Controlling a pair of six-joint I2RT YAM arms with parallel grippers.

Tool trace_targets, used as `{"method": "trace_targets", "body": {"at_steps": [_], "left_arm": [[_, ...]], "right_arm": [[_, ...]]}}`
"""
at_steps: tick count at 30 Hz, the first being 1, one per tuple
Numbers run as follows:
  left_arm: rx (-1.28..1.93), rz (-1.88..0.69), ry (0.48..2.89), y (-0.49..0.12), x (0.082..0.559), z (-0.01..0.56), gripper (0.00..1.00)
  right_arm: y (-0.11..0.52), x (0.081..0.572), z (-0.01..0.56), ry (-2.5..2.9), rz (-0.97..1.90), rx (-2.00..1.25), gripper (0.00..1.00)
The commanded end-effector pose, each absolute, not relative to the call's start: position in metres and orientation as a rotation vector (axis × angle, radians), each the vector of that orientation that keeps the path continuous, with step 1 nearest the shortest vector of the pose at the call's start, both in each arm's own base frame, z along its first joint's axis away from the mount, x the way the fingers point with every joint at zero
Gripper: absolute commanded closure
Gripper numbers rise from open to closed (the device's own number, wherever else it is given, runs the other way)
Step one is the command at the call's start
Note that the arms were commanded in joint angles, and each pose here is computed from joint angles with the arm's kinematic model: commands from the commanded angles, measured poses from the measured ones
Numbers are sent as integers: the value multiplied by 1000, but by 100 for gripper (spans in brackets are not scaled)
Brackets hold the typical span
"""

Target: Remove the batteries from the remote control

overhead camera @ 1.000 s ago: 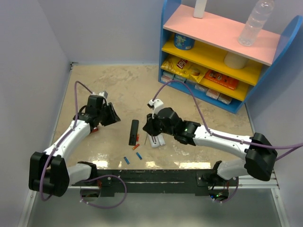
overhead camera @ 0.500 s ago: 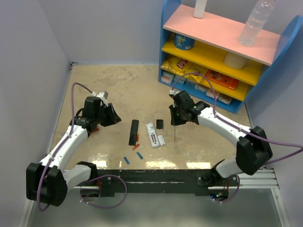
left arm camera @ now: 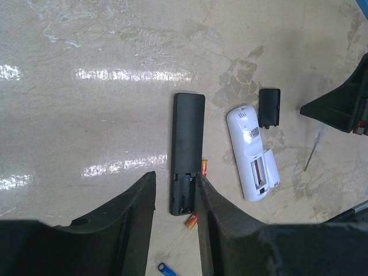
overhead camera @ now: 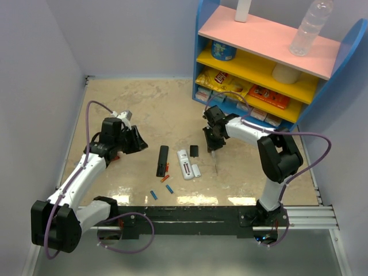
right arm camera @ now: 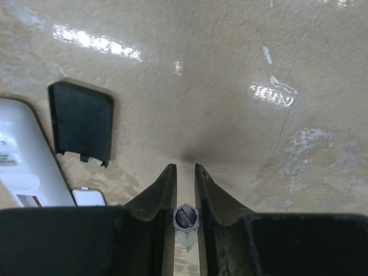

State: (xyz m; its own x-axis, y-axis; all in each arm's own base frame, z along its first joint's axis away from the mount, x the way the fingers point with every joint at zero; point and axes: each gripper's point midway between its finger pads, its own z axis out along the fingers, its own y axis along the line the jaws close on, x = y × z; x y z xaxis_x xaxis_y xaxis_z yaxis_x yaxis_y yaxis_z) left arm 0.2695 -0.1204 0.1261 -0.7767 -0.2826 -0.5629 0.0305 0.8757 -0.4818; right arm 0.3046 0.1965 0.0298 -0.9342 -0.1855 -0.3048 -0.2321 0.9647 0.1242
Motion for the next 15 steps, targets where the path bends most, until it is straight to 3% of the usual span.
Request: {"method": "trace_targets", "body": {"at_steps": [1, 9, 15], "left_arm": [[-137, -648, 2361, -124, 270, 130, 61], [-136, -649, 2349, -124, 270, 133, 60], [-98, -696, 2286, -130, 270, 148, 52]], "right_arm": [[202, 324, 30, 2766, 272, -299, 83], [202, 331, 30, 2736, 279, -301, 66], [199, 333, 52, 2676, 279, -283, 62]]}}
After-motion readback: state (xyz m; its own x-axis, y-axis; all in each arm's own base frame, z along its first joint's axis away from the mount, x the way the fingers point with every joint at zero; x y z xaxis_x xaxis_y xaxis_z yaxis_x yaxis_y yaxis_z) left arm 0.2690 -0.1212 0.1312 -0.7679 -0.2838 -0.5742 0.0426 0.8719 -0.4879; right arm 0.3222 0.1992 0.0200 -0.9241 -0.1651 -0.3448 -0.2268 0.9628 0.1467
